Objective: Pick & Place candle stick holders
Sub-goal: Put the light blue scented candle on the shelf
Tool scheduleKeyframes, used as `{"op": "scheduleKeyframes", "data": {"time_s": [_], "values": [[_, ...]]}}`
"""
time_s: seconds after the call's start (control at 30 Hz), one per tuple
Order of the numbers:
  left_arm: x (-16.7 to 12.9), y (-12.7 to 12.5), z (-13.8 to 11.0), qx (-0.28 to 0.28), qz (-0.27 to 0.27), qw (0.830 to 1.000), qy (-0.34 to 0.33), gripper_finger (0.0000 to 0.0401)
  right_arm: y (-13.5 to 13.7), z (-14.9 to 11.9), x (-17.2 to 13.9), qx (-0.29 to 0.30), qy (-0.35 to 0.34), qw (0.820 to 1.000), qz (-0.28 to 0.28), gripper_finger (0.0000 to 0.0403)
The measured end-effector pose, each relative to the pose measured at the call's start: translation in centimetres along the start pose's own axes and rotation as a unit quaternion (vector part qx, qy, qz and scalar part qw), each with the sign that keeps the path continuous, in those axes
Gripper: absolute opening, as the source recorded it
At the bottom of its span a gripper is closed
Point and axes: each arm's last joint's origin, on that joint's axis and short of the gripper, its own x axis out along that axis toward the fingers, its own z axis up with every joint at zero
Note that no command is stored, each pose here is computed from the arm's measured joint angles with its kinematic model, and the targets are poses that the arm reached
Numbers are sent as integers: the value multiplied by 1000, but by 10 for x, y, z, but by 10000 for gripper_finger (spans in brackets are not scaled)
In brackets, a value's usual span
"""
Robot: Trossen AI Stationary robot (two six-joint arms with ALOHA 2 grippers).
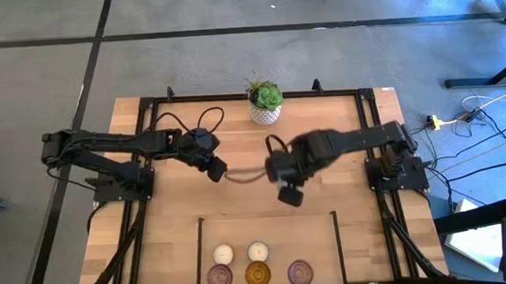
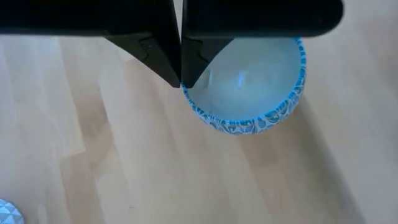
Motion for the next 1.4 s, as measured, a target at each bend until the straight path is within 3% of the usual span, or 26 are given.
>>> {"op": "scheduleKeyframes", "data": {"time_s": [0.4, 0.67, 0.9, 1.4], "values": [[-24, -13, -8, -96, 26, 987, -125, 2, 62, -49, -9, 7, -24, 1000, -4, 0], [-29, -33, -33, -157, 24, 965, -207, 2, 89, -78, -14, -18, -36, 999, -4, 0], [-33, -54, -57, -178, -18, 947, -267, 2, 94, -85, -11, -14, -59, 998, -28, 0], [-37, -73, -85, -190, -68, 937, -284, 2, 124, -86, 26, -6, -40, 998, -49, 0]]}}
